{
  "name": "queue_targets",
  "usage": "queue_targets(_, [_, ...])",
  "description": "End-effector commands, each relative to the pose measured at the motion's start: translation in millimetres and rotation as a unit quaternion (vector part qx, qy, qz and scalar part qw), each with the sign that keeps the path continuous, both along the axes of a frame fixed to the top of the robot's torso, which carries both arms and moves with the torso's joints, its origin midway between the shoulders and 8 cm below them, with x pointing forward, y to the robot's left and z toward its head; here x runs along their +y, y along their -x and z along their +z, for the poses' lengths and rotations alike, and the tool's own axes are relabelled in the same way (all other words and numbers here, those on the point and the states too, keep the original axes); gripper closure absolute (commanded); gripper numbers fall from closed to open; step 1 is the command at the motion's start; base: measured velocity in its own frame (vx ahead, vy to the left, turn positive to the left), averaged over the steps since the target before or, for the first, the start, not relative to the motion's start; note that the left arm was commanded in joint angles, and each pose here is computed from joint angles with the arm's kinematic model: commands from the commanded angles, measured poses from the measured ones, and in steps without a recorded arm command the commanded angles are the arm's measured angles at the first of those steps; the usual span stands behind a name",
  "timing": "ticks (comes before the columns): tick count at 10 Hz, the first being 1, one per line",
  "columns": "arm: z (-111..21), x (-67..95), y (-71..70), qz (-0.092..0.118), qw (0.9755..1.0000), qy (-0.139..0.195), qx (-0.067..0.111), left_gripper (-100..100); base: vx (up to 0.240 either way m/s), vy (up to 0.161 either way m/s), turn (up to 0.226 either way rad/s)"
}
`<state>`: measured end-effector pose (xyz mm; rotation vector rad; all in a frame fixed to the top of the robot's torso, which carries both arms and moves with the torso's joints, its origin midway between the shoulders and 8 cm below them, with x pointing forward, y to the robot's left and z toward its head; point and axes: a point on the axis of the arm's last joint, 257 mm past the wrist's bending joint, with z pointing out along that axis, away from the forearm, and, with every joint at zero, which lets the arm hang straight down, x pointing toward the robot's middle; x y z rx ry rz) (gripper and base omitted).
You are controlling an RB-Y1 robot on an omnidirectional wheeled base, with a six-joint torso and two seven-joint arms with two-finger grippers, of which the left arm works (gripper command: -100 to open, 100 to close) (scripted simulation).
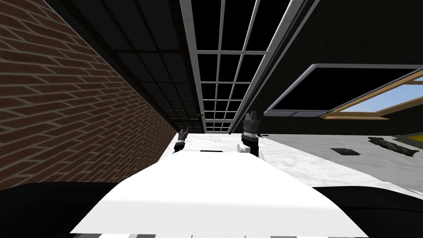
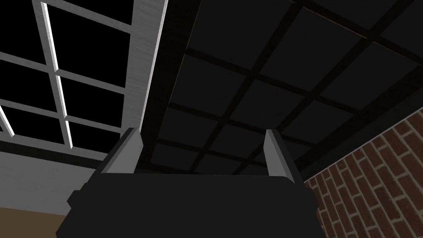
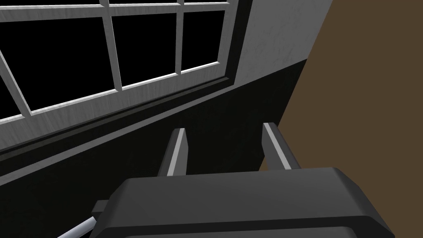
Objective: Pull the door open
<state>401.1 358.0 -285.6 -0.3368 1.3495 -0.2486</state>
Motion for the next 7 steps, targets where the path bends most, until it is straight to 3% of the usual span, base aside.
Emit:
queue_targets(1, [-9.8, 2.0, 2.2, 0.006, 0.9998, -0.017, 0.009, -100, 0.085, 0.002, -0.053])
queue_targets(7, [-41.8, 8.8, 7.7, 0.023, 0.9964, -0.070, 0.042, -100, 0.104, 0.007, -0.059])
